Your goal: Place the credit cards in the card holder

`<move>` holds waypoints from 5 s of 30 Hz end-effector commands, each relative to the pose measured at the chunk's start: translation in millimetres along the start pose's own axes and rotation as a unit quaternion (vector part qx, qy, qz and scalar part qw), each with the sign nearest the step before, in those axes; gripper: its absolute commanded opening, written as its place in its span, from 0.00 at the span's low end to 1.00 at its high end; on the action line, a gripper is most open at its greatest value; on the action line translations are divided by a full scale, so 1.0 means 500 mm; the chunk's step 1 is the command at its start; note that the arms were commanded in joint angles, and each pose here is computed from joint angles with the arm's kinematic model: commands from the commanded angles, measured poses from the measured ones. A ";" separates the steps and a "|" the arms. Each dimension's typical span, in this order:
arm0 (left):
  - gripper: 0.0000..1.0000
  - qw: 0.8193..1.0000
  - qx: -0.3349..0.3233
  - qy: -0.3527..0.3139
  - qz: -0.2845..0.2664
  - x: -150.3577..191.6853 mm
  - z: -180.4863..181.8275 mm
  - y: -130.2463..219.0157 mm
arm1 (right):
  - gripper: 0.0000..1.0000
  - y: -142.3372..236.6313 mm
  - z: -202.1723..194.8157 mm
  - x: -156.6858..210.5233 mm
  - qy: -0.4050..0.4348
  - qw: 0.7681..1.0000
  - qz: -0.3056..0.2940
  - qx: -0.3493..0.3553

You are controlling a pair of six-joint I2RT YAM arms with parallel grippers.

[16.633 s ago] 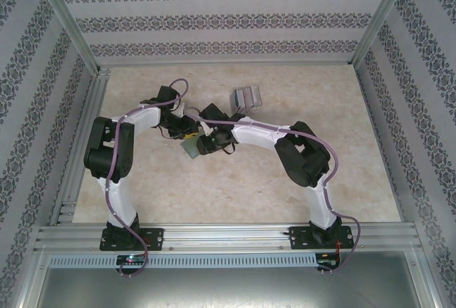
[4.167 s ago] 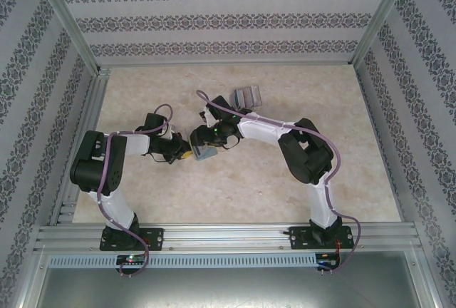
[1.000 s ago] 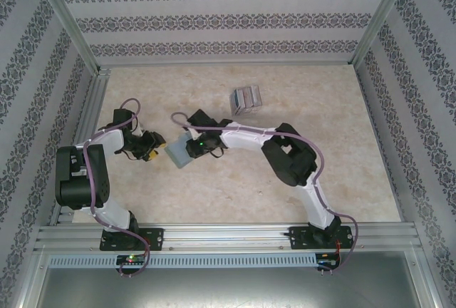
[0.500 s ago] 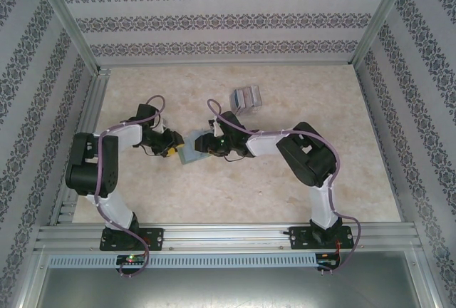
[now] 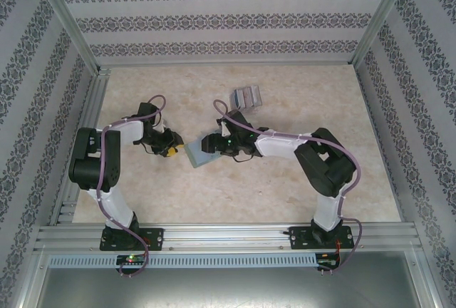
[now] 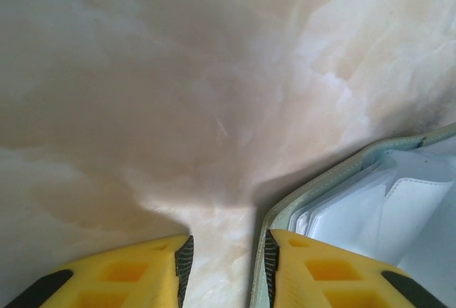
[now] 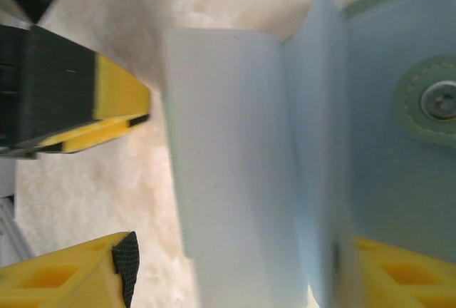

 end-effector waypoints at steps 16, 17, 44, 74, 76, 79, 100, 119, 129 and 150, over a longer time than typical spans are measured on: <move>0.36 0.998 -0.004 -0.057 -0.040 -0.015 -0.050 0.016 | 0.46 0.121 0.085 -0.044 0.147 0.987 0.010 0.066; 0.36 0.997 -0.002 -0.060 -0.040 -0.015 -0.056 0.016 | 0.45 0.097 0.095 -0.038 0.151 0.987 0.027 0.055; 0.36 0.998 -0.016 -0.056 -0.037 -0.018 -0.053 0.008 | 0.46 0.054 -0.072 -0.109 0.087 0.973 -0.021 0.215; 0.43 0.986 0.048 -0.157 -0.028 -0.033 -0.297 -0.032 | 0.54 0.249 -0.205 -0.347 -0.011 0.975 -0.126 0.185; 0.44 0.985 0.053 -0.161 -0.034 -0.046 -0.315 -0.032 | 0.55 0.247 -0.209 -0.370 -0.021 0.978 -0.128 0.161; 0.46 0.984 0.060 -0.164 -0.034 -0.069 -0.341 -0.041 | 0.56 0.239 -0.198 -0.395 -0.015 0.982 -0.124 0.144; 0.47 0.981 0.076 -0.179 0.005 -0.159 -0.428 -0.180 | 0.57 0.142 -0.185 -0.450 0.000 0.988 -0.076 0.133; 0.47 0.981 0.074 -0.179 0.010 -0.150 -0.428 -0.188 | 0.51 0.165 -0.141 -0.445 0.020 0.987 -0.084 0.132; 0.47 0.981 0.074 -0.178 0.009 -0.150 -0.429 -0.188 | 0.43 0.180 -0.131 -0.445 0.025 0.986 -0.093 0.134; 0.47 0.981 0.075 -0.181 0.010 -0.146 -0.433 -0.184 | 0.08 0.212 -0.152 -0.454 0.020 0.981 -0.106 0.159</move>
Point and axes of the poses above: each hand's point on the last joint's axis, 136 mm out from that joint toward the fingers, its own y axis back along the fingers, its own z axis along the line the jaws close on, x = y × z, the point moved 7 cm from there along y, back along the fingers, and after that the axes turned 4 degrees about -y, right-handed, at the moved point
